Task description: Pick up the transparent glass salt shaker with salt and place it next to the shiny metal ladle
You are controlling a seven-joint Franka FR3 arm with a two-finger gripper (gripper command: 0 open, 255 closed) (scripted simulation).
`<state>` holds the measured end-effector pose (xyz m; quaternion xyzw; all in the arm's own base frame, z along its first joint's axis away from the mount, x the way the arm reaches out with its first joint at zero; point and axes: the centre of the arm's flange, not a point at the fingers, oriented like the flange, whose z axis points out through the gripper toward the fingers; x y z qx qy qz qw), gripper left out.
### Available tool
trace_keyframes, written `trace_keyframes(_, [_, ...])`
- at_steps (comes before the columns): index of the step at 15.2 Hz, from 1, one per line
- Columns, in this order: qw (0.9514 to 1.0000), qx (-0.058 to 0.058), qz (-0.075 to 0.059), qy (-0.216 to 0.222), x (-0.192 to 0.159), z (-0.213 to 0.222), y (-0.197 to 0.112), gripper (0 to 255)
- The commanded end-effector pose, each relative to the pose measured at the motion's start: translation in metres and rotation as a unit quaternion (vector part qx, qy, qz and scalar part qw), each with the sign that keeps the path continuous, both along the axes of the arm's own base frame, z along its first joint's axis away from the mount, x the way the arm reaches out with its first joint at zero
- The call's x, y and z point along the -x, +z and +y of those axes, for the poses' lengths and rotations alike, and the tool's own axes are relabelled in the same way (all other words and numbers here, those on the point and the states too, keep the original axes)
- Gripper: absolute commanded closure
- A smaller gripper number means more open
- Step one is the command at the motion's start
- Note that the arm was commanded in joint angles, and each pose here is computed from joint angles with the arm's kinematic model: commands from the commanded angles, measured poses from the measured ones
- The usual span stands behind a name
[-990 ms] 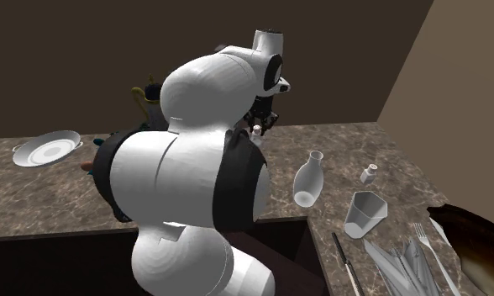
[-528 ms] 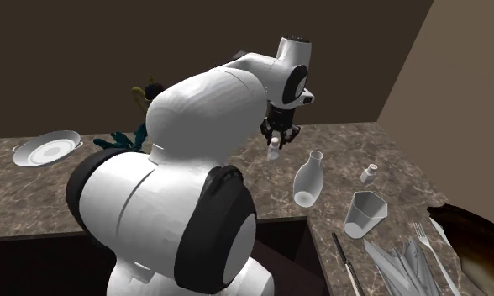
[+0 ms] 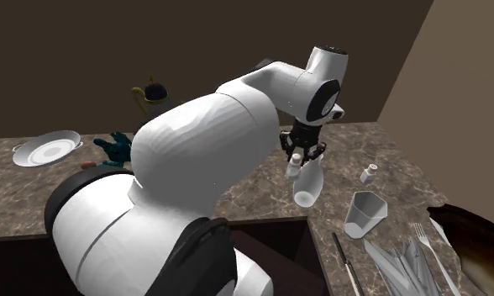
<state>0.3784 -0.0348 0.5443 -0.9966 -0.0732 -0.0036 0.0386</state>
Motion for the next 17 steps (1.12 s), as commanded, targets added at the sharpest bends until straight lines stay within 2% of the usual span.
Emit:
trace_keyframes(1, [1.0, 0.0, 0.0, 0.001, 0.008, -0.027, 0.0, 255])
trace_keyframes(10, [1.0, 0.0, 0.0, 0.001, 0.049, -0.139, 0.001, 255])
trace_keyframes(11, [1.0, 0.0, 0.0, 0.001, 0.057, -0.161, 0.001, 255])
trace_keyframes(17, [1.0, 0.0, 0.0, 0.001, 0.057, -0.161, -0.031, 255])
